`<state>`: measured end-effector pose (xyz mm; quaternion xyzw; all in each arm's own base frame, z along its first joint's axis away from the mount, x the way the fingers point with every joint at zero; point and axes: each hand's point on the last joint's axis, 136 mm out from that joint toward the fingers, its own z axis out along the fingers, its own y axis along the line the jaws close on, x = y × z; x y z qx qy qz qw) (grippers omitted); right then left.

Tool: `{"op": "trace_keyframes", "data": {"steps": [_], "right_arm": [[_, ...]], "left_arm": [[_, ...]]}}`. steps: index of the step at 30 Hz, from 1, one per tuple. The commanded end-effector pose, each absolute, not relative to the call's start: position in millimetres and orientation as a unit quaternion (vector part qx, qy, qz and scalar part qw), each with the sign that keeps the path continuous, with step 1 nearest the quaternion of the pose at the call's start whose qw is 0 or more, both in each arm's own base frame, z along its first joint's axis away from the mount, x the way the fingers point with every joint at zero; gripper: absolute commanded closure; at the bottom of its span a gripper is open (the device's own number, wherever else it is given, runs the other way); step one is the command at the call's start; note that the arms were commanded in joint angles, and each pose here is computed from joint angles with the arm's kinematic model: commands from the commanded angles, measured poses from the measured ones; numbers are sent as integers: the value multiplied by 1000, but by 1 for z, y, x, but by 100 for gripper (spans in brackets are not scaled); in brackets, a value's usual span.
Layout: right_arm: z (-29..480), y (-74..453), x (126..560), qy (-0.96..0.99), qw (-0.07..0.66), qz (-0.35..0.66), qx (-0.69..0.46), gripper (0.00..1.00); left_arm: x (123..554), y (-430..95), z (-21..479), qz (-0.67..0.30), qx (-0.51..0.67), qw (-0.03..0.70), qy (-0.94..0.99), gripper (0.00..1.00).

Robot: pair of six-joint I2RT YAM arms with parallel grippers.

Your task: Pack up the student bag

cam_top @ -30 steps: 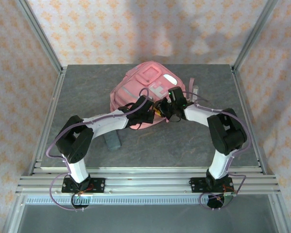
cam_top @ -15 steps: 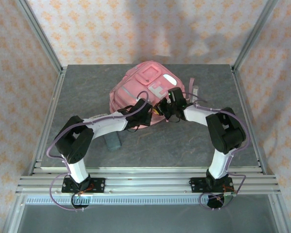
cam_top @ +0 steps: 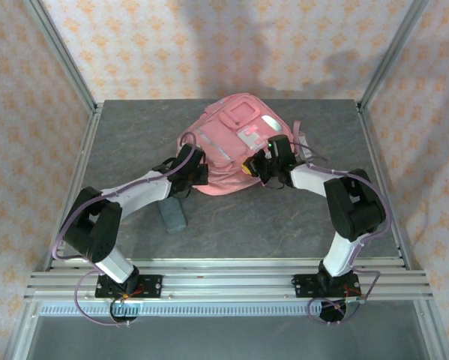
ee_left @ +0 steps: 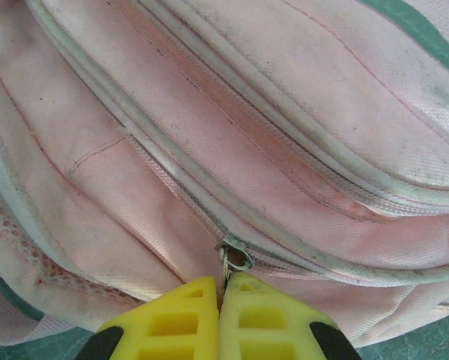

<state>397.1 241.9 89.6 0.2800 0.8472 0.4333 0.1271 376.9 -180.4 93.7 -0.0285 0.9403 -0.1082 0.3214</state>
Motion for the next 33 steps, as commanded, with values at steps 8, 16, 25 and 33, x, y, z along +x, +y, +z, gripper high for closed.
{"op": "trace_keyframes", "data": {"steps": [8,16,25,33], "right_arm": [[131,191,450,847,221,382,296,100],[149,172,478,842,249,372,301,83],[116,179,408,862,188,373,285,64],[100,204,370,870,159,384,264,63]], "left_arm": [[343,-234,84,-139,34,294,945,100],[333,-315,89,-215,68,298,928,100],[350,-335,99,-224,67,315,920,100],[348,-337,100,-234,67,312,919,100]]}}
